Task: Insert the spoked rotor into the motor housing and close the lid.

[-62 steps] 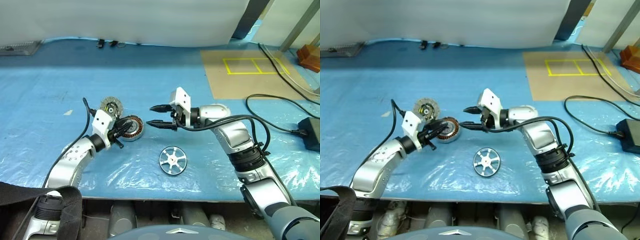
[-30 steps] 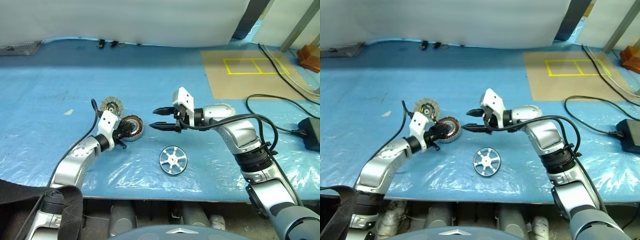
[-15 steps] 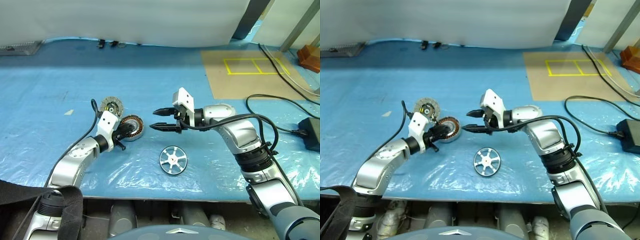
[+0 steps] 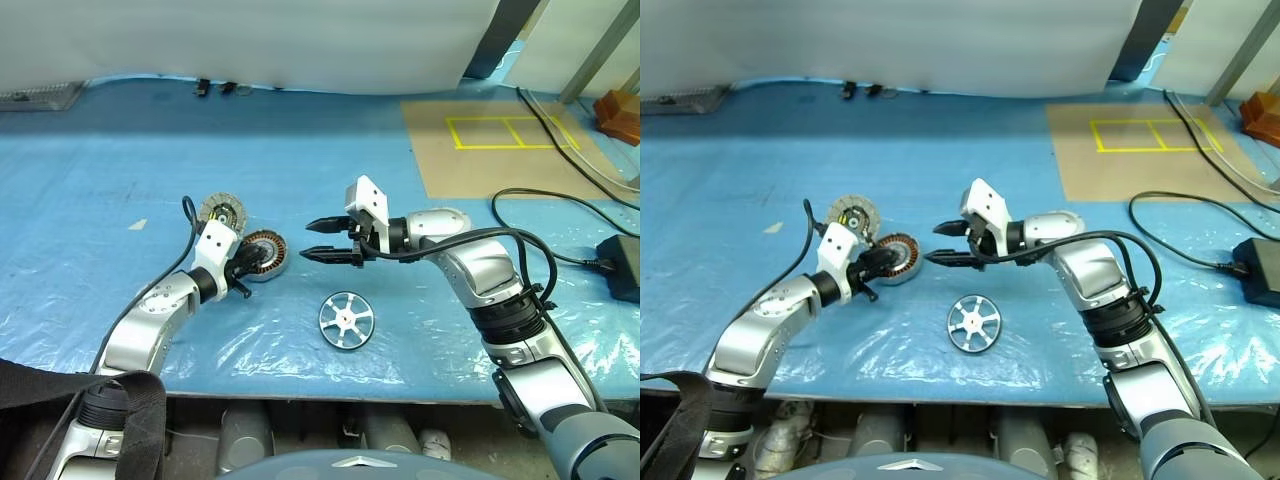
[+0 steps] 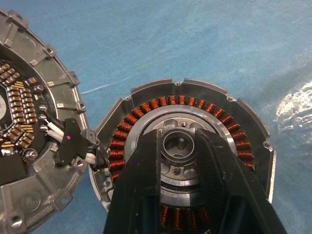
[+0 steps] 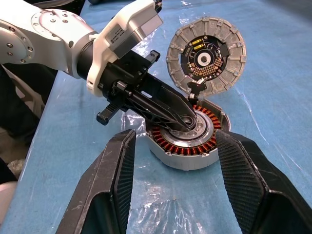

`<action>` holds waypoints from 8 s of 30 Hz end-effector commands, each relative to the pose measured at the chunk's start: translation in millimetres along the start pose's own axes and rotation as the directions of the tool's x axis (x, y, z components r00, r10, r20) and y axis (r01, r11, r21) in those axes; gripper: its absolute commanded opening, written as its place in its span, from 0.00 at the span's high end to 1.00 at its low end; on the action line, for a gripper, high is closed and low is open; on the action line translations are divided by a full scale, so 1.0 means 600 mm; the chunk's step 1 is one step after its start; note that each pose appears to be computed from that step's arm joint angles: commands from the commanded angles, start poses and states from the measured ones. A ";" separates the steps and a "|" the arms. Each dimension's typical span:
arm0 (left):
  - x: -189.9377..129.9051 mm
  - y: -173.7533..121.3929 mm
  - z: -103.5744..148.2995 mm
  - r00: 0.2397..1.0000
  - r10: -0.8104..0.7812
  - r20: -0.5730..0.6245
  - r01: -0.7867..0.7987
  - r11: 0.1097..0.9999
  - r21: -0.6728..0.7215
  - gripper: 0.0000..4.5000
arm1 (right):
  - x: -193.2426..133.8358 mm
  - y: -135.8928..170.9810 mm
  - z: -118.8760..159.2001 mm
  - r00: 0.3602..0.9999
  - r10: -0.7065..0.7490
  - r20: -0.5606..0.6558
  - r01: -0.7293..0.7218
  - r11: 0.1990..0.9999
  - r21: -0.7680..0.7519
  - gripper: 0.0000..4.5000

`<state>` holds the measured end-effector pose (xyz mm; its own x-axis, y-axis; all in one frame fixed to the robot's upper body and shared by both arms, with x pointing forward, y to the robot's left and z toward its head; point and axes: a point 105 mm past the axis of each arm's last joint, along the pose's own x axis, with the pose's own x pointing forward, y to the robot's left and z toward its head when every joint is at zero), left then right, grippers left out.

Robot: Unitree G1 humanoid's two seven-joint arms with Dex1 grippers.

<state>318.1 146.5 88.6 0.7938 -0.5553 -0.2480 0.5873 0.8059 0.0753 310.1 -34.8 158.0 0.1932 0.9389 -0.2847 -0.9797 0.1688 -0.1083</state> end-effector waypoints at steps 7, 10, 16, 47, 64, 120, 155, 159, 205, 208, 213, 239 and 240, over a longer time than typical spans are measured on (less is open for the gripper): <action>-0.002 0.005 -0.002 1.000 0.009 -0.010 -0.009 1.000 0.001 0.84 | -0.002 0.005 0.021 0.999 0.008 0.032 -0.007 0.999 -0.040 0.41; 0.000 0.004 -0.002 1.000 0.005 -0.011 -0.005 1.000 0.004 0.68 | -0.002 0.004 0.022 0.999 0.004 0.037 -0.003 0.999 -0.045 0.41; -0.010 0.022 0.009 0.996 0.076 0.046 -0.074 0.996 -0.045 0.32 | -0.002 0.001 0.022 0.999 -0.001 0.036 0.003 0.999 -0.049 0.41; -0.013 0.003 -0.003 0.997 0.066 0.028 -0.064 0.996 -0.069 1.00 | 0.009 0.002 0.016 0.999 0.017 0.031 -0.015 0.998 -0.059 0.41; -0.018 0.011 0.037 0.987 0.074 0.143 -0.057 0.991 -0.120 1.00 | 0.014 0.004 0.018 0.999 0.036 0.027 -0.035 0.999 -0.038 0.41; -0.009 0.018 0.027 0.998 0.053 0.026 -0.051 0.997 -0.066 1.00 | 0.026 0.001 0.021 0.998 0.057 0.026 -0.056 0.998 -0.021 0.41; -0.140 -0.044 0.013 0.962 0.031 0.272 -0.049 0.997 0.058 1.00 | -0.015 -0.003 0.005 0.991 0.086 -0.101 -0.098 0.988 -0.121 0.41; -0.150 -0.050 0.012 0.959 0.024 0.281 -0.029 0.999 0.017 1.00 | -0.028 0.010 -0.010 0.978 0.141 -0.155 -0.155 0.984 -0.083 0.41; -0.117 -0.064 0.001 0.976 -0.075 0.204 0.058 0.994 0.089 1.00 | -0.033 0.068 -0.138 0.859 0.122 -0.497 -0.276 0.928 -0.250 0.75; -0.116 -0.062 0.007 0.974 -0.071 0.215 0.054 0.995 0.085 1.00 | -0.034 0.059 -0.135 0.866 0.103 -0.489 -0.263 0.926 -0.270 0.94; -0.113 -0.053 0.017 0.971 -0.066 0.229 0.044 0.994 0.100 1.00 | -0.022 0.054 -0.115 0.896 0.106 -0.431 -0.236 0.937 -0.259 0.94; -0.103 -0.051 0.011 0.973 -0.073 0.221 0.051 0.993 0.106 1.00 | -0.035 0.043 -0.115 0.849 0.063 -0.524 -0.207 0.953 -0.222 0.48; -0.102 -0.050 0.013 0.972 -0.074 0.225 0.051 0.993 0.107 1.00 | -0.037 0.043 -0.123 0.835 0.063 -0.547 -0.220 0.949 -0.226 0.48</action>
<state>252.4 157.6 102.1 0.7724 -0.6326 -0.0563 0.6332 0.7602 0.1451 284.6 -72.2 89.6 0.1154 0.6594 -0.7429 -0.9714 -0.0812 -0.2231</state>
